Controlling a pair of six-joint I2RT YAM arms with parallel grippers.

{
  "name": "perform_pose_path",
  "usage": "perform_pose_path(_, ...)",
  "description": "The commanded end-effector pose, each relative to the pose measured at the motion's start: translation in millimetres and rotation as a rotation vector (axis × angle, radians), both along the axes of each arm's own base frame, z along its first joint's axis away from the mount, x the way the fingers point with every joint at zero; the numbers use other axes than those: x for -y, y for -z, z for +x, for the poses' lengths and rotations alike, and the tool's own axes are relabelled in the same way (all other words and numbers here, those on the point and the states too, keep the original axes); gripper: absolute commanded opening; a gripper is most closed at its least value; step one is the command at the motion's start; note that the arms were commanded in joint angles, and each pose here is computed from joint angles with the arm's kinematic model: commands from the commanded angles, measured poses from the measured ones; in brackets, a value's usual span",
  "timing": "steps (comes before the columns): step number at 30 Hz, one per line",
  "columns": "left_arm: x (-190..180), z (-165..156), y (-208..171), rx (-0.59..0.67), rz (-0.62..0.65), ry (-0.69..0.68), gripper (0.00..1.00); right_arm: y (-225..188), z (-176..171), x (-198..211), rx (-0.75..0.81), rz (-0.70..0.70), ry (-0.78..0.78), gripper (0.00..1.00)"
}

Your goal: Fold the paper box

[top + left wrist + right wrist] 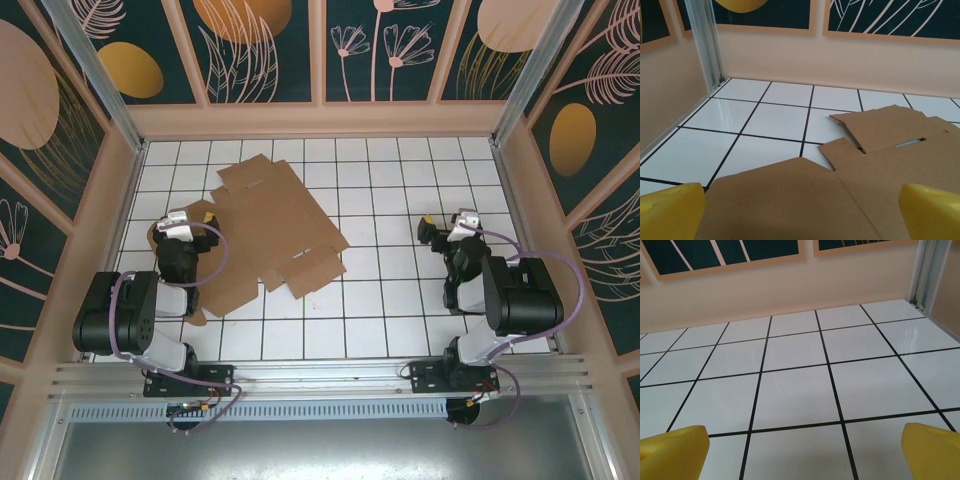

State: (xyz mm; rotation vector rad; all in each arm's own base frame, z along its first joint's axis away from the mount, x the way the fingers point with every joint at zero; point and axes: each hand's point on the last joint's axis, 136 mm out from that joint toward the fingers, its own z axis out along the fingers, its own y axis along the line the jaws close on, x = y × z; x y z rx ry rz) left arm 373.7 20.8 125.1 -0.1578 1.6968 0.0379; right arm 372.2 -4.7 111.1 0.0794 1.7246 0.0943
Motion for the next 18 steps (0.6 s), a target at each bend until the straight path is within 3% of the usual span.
perform_pose_path(1, 0.8, 3.5, -10.1, 0.034, 0.004, 0.001, 0.99, -13.9, 4.2, 0.3, 0.043, -0.001, -0.009, 0.99)
perform_pose_path(18, 1.1, 4.2, -10.3, 0.033, 0.004, 0.002, 0.99, -14.2, 3.3, -1.8, 0.046, 0.005, -0.033, 0.99)
